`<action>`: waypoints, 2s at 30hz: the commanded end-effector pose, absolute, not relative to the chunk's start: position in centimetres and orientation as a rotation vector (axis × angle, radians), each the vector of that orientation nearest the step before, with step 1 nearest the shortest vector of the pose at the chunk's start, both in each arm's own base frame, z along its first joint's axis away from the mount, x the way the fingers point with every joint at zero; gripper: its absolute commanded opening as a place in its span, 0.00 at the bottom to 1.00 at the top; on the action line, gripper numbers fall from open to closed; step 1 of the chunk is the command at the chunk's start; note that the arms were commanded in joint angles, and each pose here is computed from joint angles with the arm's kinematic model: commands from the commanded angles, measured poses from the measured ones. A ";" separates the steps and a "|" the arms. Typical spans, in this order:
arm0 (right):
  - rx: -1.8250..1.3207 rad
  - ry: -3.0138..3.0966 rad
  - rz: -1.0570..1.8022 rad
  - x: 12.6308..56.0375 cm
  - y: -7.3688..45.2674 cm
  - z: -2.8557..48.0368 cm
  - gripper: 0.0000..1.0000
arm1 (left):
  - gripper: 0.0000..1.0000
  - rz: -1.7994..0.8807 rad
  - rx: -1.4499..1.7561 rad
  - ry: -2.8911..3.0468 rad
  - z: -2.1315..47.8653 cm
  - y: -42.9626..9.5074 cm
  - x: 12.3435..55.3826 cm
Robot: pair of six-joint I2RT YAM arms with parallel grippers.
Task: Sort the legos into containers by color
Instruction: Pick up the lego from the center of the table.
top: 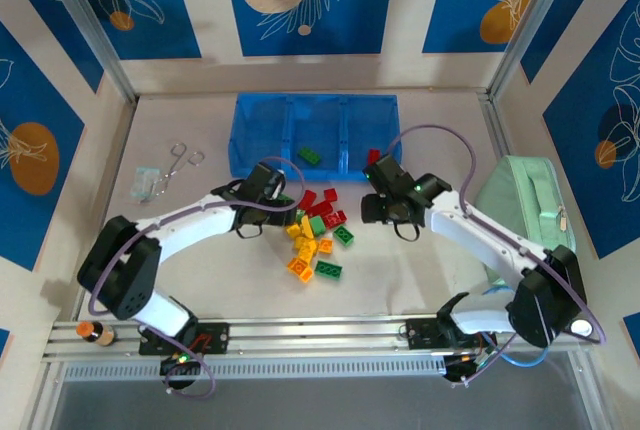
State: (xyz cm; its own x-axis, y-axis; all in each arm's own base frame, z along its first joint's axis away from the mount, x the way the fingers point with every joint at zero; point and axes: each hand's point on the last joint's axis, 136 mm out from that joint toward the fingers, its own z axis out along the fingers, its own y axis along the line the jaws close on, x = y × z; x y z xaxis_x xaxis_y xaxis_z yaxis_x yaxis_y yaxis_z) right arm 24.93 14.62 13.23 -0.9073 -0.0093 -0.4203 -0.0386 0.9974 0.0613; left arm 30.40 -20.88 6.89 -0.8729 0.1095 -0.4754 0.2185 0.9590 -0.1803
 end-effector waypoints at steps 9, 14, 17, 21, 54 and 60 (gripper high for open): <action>0.079 2.687 0.194 23.8 14.6 12.6 0.64 | 0.65 -0.356 0.290 2.659 5.8 -22.2 32.1; 0.079 2.686 0.198 23.8 14.6 12.6 0.64 | 0.62 -0.333 0.288 2.676 5.0 -22.0 32.2; 0.083 2.688 0.193 23.7 14.5 12.5 0.64 | 0.60 -0.318 0.284 2.686 4.5 -21.8 32.1; 0.096 2.684 0.198 23.4 14.3 12.3 0.64 | 0.56 -0.286 0.269 2.696 4.0 -21.1 31.8; 0.145 2.657 0.203 22.9 13.5 13.0 0.63 | 0.40 -0.246 0.253 2.684 4.9 -19.2 30.4; 0.208 2.646 0.179 22.8 12.1 13.1 0.63 | 0.36 -0.254 0.252 2.630 7.4 -19.2 31.0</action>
State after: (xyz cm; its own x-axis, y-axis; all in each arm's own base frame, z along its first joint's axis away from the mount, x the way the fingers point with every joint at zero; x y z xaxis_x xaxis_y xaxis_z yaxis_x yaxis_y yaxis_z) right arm 23.37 13.42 13.48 -0.8750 0.1444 -0.4621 0.0672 0.9815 0.1794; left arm 30.04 -19.47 4.84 -0.8913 0.1407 -0.4311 0.2210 0.9649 -0.1421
